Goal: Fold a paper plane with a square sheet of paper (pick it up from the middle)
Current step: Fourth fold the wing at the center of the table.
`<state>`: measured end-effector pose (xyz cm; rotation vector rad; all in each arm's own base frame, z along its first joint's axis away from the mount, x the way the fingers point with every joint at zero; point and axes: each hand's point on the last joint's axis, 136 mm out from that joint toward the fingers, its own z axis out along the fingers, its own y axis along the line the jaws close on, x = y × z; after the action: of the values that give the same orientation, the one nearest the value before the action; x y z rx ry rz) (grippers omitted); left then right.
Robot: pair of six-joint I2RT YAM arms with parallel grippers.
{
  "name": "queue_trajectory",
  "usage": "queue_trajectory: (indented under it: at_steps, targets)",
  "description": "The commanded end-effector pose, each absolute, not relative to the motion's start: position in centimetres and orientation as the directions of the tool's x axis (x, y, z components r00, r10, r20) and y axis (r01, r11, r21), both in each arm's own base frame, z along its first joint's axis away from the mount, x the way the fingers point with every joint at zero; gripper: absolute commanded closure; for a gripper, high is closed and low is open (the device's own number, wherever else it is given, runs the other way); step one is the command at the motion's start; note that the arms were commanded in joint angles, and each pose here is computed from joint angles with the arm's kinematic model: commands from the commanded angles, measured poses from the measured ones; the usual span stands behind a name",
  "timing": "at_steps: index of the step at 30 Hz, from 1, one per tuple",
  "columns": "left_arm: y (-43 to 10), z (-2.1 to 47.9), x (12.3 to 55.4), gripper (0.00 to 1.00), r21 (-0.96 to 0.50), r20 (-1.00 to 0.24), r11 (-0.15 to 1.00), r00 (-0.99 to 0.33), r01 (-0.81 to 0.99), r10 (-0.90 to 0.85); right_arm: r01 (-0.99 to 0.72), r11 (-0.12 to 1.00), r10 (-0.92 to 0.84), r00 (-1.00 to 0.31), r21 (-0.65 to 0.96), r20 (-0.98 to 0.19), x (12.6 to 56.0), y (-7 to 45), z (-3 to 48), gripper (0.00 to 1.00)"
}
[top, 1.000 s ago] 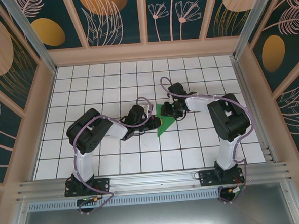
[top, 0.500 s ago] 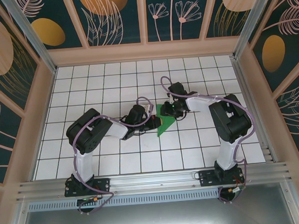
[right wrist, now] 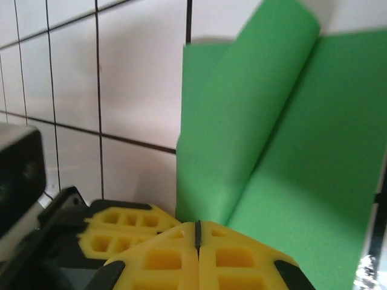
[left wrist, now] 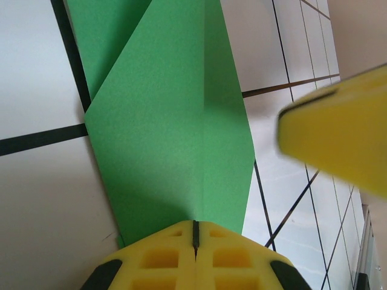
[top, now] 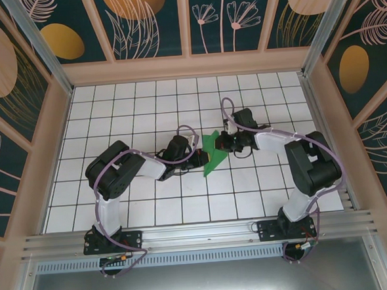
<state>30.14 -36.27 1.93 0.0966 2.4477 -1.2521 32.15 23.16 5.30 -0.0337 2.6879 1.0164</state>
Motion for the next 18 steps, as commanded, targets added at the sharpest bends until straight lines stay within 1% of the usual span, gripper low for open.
queue_trajectory:
  at_steps: [1, 18]
  targets:
    - [-32.8, -4.3, 27.8, 1.00, -0.648, -0.255, 0.755, -0.963, 0.106, -0.084, -0.185, 0.687, 0.024, -0.961, 0.703, -0.276, 31.7, 24.7, 5.6, 1.00]
    - [-32.7, -4.6, 27.7, 1.00, -0.640, -0.247, 0.761, -0.966, 0.106, -0.074, -0.191, 0.704, -0.028, -0.970, 0.684, -0.242, 31.6, 25.4, 2.9, 1.00]
